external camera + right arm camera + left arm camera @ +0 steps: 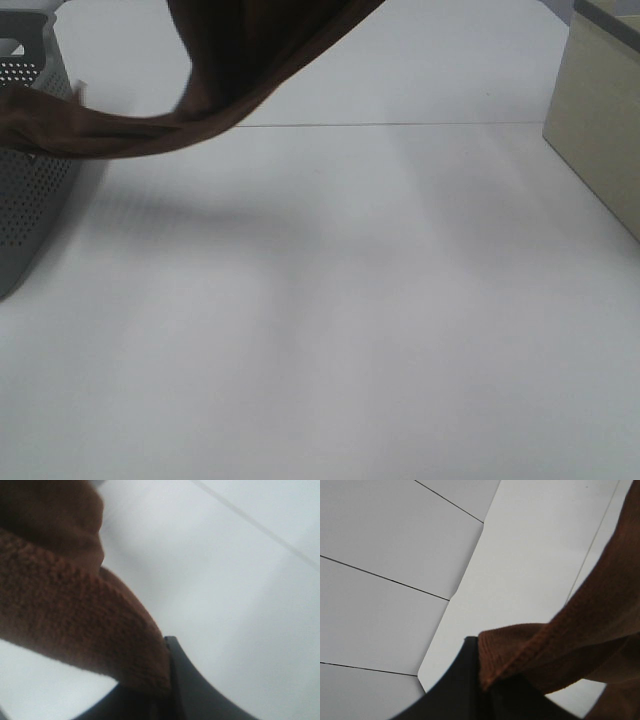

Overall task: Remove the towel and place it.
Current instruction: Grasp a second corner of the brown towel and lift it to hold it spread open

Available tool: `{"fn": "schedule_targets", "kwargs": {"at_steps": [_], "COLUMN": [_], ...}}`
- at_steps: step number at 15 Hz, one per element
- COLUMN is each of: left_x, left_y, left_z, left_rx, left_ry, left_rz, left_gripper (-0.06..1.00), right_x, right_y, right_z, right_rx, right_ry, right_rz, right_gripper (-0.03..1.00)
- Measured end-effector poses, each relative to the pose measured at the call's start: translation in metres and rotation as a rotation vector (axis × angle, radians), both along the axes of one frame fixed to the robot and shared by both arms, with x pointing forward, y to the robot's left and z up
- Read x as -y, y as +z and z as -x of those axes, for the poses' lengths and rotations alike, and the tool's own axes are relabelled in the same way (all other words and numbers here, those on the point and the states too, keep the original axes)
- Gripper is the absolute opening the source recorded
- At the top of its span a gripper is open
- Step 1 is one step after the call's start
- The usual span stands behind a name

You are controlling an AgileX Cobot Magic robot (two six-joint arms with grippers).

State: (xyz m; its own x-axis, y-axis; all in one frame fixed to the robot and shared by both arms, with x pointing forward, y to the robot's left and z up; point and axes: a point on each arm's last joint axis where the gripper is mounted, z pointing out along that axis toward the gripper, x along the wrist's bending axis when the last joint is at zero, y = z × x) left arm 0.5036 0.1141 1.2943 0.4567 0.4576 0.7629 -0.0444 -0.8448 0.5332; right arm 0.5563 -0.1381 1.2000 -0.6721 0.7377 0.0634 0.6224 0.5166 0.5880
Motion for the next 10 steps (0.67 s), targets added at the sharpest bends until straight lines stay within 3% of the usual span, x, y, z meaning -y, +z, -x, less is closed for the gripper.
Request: {"fn": "schedule_targets", "kwargs": {"at_steps": [3,5,7,10], "left_x": [-0.023,-0.031,-0.035,-0.028], "left_y": [0.006,0.006,-0.002,-0.009], "left_z": [-0.023,-0.035,-0.056,-0.082], "left_rx": [0.031,0.051,0.078,0.192], "left_ry": [0.012,0.02,0.018,-0.011], "left_rz": [0.162,0.197,0.191,0.202], "left_gripper": [0.0,0.0,0.0,0.0], "right_x": [0.007,0.005,0.005,0.006], "right_y": [0.04,0.049,0.057,0.062], "right_z": [-0.012,-0.019,-0.031,-0.048], "right_rx": [0.195,0.253,0.344,0.495], "right_ry": [-0.049,-0.057,-0.088,-0.14], "right_rz": [0.038,0.038,0.046,0.067], "right_gripper": [0.01,0.01,0.01,0.01]}}
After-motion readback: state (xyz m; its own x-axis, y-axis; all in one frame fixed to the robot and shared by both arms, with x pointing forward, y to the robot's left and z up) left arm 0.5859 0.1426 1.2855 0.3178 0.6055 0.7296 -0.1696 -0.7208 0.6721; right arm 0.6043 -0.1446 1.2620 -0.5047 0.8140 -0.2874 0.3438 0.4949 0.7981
